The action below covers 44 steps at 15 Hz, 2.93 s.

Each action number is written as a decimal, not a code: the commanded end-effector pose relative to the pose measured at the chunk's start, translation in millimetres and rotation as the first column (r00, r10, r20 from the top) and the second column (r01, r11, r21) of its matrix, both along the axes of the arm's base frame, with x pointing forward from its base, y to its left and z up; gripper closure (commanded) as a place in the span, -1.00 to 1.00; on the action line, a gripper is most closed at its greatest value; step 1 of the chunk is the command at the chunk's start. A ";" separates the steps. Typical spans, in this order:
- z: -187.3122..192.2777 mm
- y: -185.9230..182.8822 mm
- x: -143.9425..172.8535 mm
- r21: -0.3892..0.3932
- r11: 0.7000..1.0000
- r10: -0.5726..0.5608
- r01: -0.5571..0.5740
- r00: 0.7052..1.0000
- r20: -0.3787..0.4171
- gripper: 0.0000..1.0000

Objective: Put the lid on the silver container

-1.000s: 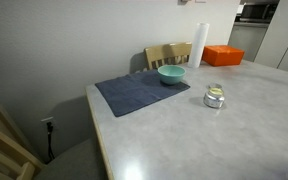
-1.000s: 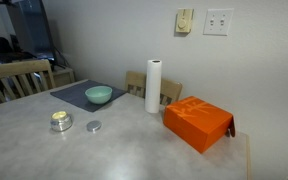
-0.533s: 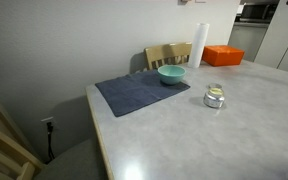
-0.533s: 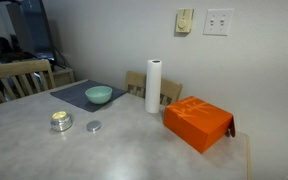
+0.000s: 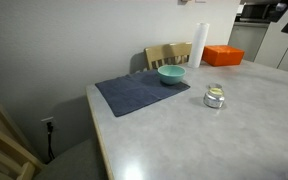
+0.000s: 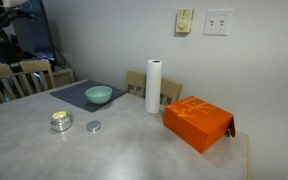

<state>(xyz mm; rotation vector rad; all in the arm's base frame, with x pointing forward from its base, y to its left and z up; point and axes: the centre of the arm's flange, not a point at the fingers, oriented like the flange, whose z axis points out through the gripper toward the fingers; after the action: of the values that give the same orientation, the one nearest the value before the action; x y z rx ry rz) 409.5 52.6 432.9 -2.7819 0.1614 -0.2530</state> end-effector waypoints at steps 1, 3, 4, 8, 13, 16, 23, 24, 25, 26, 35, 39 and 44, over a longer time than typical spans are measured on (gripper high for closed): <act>-15.4 -26.0 40.2 0.032 0.998 -0.047 0.049 0.995 -0.084 -1.00; -23.6 -38.9 57.0 0.034 0.996 -0.078 0.083 0.990 -0.114 -1.00; -25.4 -42.6 62.2 0.039 0.995 -0.088 0.093 0.988 -0.129 -1.00; -24.8 -41.6 53.8 0.017 0.995 -0.098 0.100 0.991 -0.096 -1.00; -40.3 -43.5 68.6 -0.062 0.984 -0.172 0.166 0.979 -0.107 -1.00; -81.3 -50.2 92.3 -0.145 0.971 -0.216 0.188 0.954 -0.208 -1.00; -151.2 -42.9 99.0 -0.152 0.982 -0.158 0.110 0.922 -0.354 -1.00; -161.6 -40.7 105.3 -0.149 0.984 -0.144 0.093 0.915 -0.378 -1.00; -168.3 -39.3 110.4 -0.148 0.985 -0.137 0.084 0.911 -0.390 -1.00; -171.0 -38.5 113.8 -0.148 0.986 -0.133 0.080 0.909 -0.396 -1.00; -236.8 -39.2 154.0 -0.247 0.949 -0.238 0.197 0.960 -0.148 -1.00; -255.8 -31.3 165.8 -0.235 0.953 -0.224 0.190 0.966 -0.126 -1.00; -259.3 -24.0 185.9 -0.236 0.951 -0.225 0.200 0.971 -0.081 -1.00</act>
<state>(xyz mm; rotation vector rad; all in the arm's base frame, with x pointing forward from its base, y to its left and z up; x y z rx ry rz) 579.5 28.4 180.7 -3.0147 0.4748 -0.1523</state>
